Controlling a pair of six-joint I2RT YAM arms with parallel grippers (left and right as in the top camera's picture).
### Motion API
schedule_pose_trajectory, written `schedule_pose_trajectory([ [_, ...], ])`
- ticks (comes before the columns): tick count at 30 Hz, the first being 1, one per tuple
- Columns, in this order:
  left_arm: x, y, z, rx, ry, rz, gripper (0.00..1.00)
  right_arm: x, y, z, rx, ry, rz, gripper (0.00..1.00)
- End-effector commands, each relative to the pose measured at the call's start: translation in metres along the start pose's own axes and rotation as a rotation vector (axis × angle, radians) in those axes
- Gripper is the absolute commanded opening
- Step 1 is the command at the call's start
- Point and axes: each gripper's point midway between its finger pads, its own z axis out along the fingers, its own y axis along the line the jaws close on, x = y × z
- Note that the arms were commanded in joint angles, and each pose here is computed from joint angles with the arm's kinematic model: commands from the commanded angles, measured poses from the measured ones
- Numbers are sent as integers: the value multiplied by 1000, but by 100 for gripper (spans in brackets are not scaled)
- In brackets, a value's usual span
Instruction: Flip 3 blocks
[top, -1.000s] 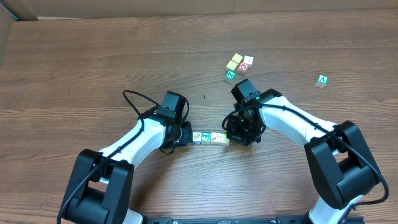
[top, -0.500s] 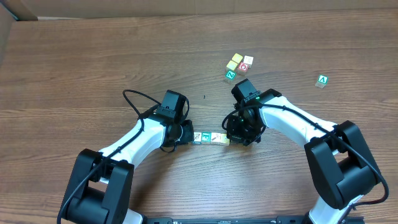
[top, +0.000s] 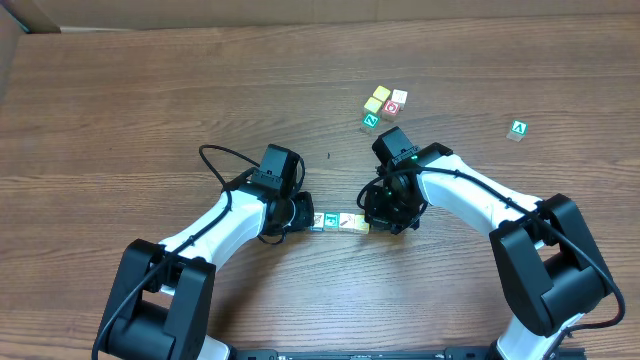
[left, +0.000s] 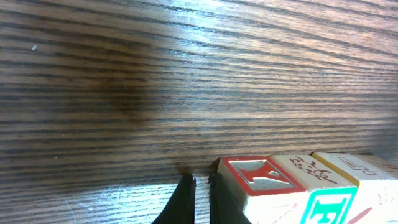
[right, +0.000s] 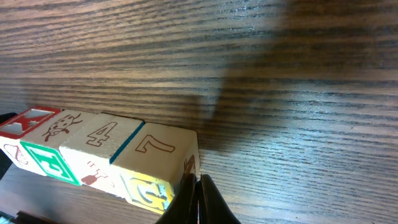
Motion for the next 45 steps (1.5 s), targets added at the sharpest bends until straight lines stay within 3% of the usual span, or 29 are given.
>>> schedule_pose_trajectory([
  [1,-3,-6,0,24,-1,21,4,-5,10,-8,-18,-32,-17,5],
  [28,4,-3,0,14,31,14,4,-10,14,-8,-34,-52,-27,8],
  [45,-6,-8,0,33,-14,25,4,-1,12,-7,-15,-24,-26,4],
])
